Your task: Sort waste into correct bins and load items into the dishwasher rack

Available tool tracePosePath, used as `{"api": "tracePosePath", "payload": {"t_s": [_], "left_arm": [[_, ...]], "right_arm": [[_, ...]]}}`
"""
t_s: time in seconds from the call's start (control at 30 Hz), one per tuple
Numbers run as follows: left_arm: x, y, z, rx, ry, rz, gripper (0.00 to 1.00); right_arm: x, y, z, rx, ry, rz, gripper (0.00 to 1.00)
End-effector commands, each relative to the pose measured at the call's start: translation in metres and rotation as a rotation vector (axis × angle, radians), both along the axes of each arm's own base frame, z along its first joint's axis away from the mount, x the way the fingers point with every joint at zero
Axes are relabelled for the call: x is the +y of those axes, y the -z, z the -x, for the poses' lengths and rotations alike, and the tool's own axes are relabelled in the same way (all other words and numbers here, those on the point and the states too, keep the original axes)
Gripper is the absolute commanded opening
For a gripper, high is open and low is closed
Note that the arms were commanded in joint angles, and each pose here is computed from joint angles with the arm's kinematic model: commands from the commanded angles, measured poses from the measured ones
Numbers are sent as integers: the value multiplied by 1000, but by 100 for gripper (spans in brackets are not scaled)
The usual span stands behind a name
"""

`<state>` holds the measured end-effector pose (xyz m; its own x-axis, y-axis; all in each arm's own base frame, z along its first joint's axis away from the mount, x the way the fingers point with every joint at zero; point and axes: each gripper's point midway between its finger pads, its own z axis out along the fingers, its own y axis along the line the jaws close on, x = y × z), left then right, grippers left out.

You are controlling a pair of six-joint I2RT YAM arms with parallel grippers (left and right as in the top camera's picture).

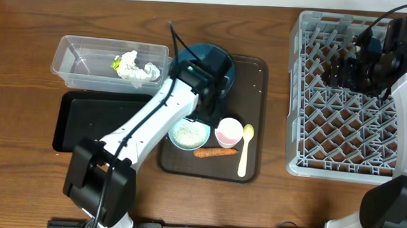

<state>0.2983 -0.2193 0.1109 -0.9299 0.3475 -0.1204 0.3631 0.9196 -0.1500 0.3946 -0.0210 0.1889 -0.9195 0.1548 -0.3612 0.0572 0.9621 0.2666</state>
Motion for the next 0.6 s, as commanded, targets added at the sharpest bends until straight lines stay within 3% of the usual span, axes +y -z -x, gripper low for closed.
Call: {"api": "tracePosePath", "payload": {"t_s": [0.0,0.57], "left_arm": [[-7,6,7,10,37,-11,49],[-15,41,10,76,58,-56,49]], "right_arm": [[3,-4,-2,-16,-24,16,80],[2,-5,-3,-20,-24,17,80]]}}
